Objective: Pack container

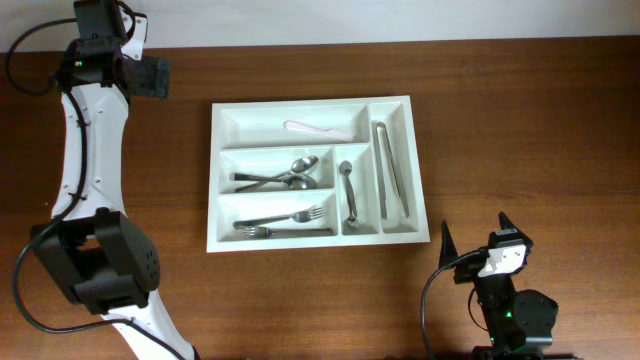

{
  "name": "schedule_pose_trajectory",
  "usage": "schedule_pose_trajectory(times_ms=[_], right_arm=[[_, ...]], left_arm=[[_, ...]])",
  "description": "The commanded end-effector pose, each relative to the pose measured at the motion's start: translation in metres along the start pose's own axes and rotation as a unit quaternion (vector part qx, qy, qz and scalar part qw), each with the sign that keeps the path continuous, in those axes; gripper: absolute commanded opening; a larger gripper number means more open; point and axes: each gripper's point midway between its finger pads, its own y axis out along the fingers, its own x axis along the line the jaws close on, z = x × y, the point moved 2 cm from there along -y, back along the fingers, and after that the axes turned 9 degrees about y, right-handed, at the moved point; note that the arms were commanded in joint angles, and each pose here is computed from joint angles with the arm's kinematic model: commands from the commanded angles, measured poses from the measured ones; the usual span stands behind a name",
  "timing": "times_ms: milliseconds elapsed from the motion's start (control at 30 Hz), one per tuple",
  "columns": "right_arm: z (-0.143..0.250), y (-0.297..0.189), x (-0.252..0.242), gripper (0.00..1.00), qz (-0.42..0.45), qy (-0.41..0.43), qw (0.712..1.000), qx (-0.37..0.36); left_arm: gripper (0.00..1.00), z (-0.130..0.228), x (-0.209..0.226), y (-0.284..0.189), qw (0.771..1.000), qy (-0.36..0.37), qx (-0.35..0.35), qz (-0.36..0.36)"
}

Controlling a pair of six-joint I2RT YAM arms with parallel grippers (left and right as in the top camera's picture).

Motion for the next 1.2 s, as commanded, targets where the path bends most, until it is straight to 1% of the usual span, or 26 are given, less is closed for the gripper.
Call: schedule_pose_trajectory(times_ms=[0, 367, 433, 500, 600, 733, 833, 900, 1000, 1100, 1167], right_arm=[[0.002, 0.0, -0.002, 0.99, 0.007, 0.004, 1.0, 0.0], [0.002, 0.0, -0.002, 0.99, 0.007, 0.004, 1.0, 0.0], [0.002, 0.0, -0.002, 0.99, 0.007, 0.004, 1.0, 0.0], [0.002, 0.0, -0.002, 0.99, 0.007, 0.004, 1.0, 0.0], [0.002, 0.0, -0.002, 0.99, 0.007, 0.004, 1.0, 0.0], [0.002, 0.0, -0.002, 0.99, 0.007, 0.004, 1.0, 0.0], [0.002, 0.0, -0.002, 0.98, 0.007, 0.004, 1.0, 0.0], [0.002, 0.0, -0.002, 0.99, 0.007, 0.004, 1.0, 0.0], [0.002, 0.0, -0.002, 0.99, 0.007, 0.004, 1.0, 0.0], [0.002, 0.0, -0.002, 0.99, 0.007, 0.004, 1.0, 0.0], [0.002, 0.0, -0.002, 0.99, 0.007, 0.004, 1.0, 0.0]], left_arm=[[0.99, -0.004, 0.004, -0.004, 1.0, -0.007, -0.006, -0.006], [0.99, -0.002, 0.003, -0.003, 1.0, -0.007, -0.003, -0.004], [0.99, -0.005, 0.007, -0.017, 1.0, -0.008, -0.01, -0.008], [0.99, -0.011, 0.01, -0.05, 1.0, -0.006, -0.026, -0.011], [0.99, -0.022, 0.016, -0.118, 0.997, -0.006, -0.07, -0.022], [0.99, -0.038, 0.021, -0.233, 0.982, -0.008, -0.18, -0.048], [0.99, -0.035, 0.02, -0.312, 0.964, -0.011, -0.257, -0.06], [0.99, -0.024, 0.023, -0.358, 0.951, -0.014, -0.298, -0.077], [0.99, 0.004, 0.036, -0.414, 0.934, -0.036, -0.337, -0.116], [0.99, 0.039, 0.035, -0.443, 0.923, -0.044, -0.361, -0.125], [0.99, 0.064, 0.029, -0.449, 0.922, -0.046, -0.364, -0.126]])
